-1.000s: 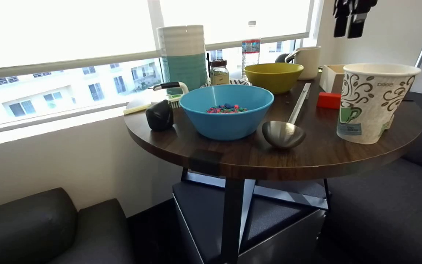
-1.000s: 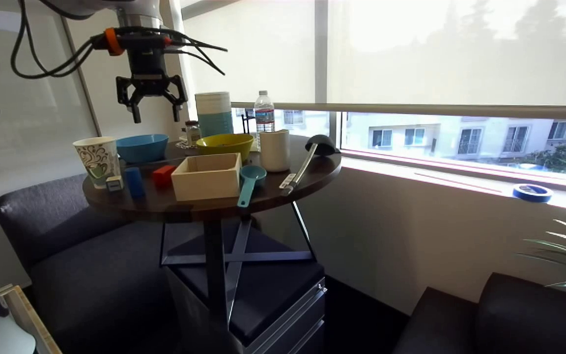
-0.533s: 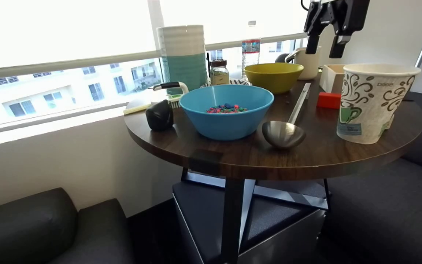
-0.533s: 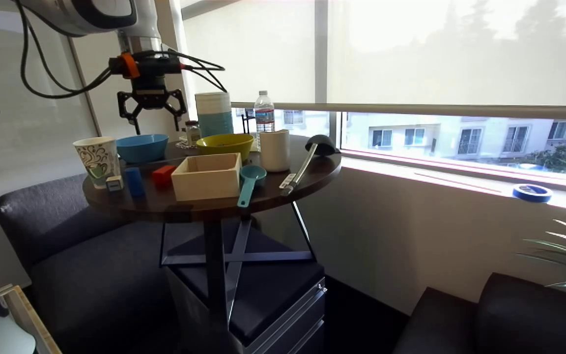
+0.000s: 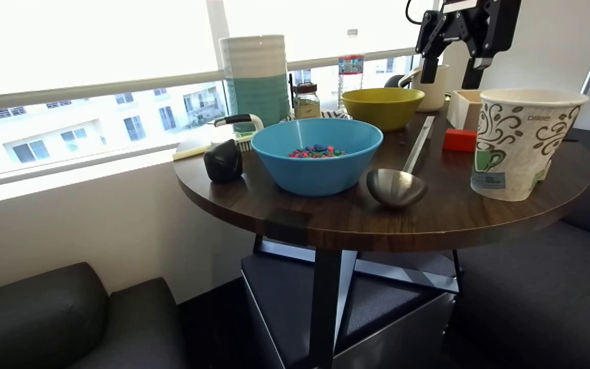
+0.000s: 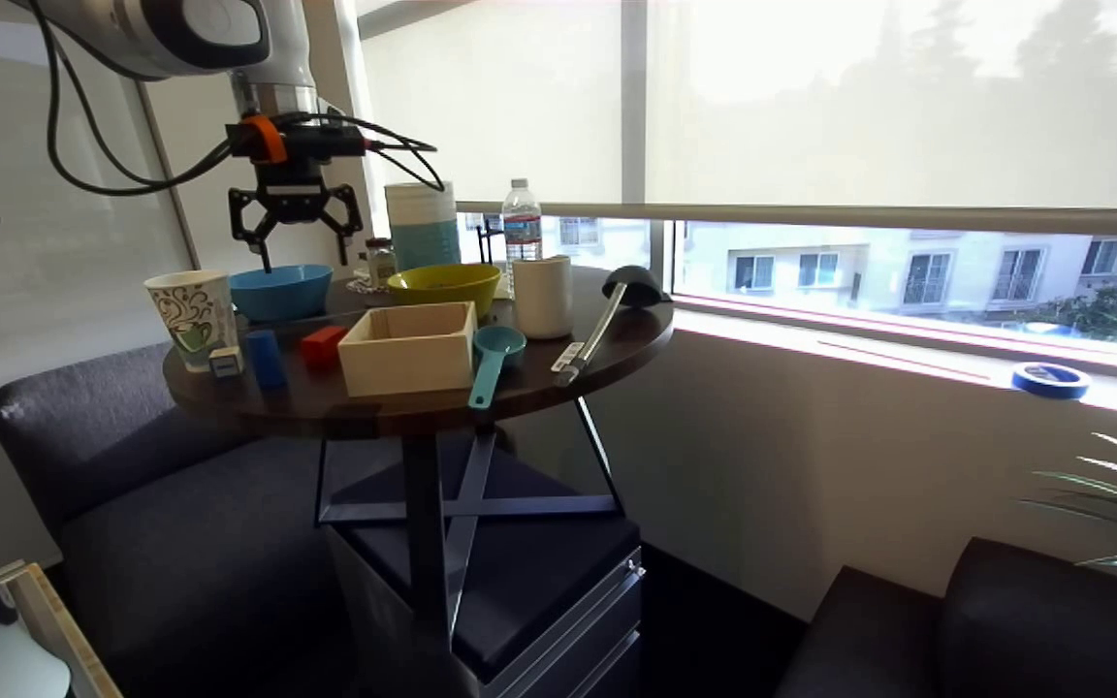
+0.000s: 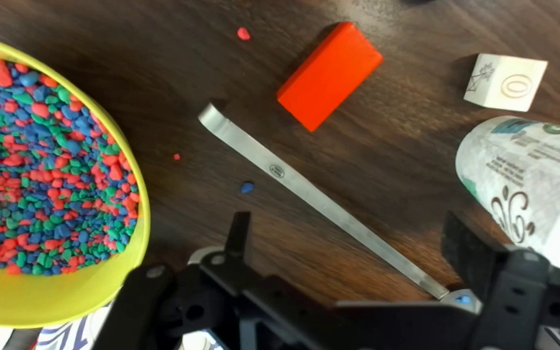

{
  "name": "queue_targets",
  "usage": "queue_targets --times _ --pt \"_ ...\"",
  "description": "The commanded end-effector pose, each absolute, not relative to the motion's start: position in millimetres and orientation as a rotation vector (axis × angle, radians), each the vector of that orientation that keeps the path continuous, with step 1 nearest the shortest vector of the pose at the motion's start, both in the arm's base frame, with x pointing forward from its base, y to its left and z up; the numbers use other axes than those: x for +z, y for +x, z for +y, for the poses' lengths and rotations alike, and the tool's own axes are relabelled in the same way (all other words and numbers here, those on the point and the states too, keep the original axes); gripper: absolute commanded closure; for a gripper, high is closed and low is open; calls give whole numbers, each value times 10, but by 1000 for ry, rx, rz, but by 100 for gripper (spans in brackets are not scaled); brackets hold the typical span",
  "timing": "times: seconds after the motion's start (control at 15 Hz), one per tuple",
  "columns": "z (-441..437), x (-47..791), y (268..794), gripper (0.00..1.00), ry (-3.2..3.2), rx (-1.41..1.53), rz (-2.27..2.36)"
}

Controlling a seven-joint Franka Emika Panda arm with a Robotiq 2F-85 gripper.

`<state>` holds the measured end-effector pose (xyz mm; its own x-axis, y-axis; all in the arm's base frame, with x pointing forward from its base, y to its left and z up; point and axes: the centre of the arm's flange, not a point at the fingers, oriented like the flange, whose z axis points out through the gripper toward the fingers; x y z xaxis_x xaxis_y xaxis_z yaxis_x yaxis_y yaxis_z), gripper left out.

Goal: Use the ladle to move some of the yellow bowl's contents to the blue bowl

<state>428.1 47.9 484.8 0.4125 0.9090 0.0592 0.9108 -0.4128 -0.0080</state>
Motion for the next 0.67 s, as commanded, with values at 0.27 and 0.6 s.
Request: queue_targets --times 0.27,0.6 --pt "471 4725 4302 0 -2554 -46 -1749" --pt "554 4681 4287 0 -2451 -107 -1901"
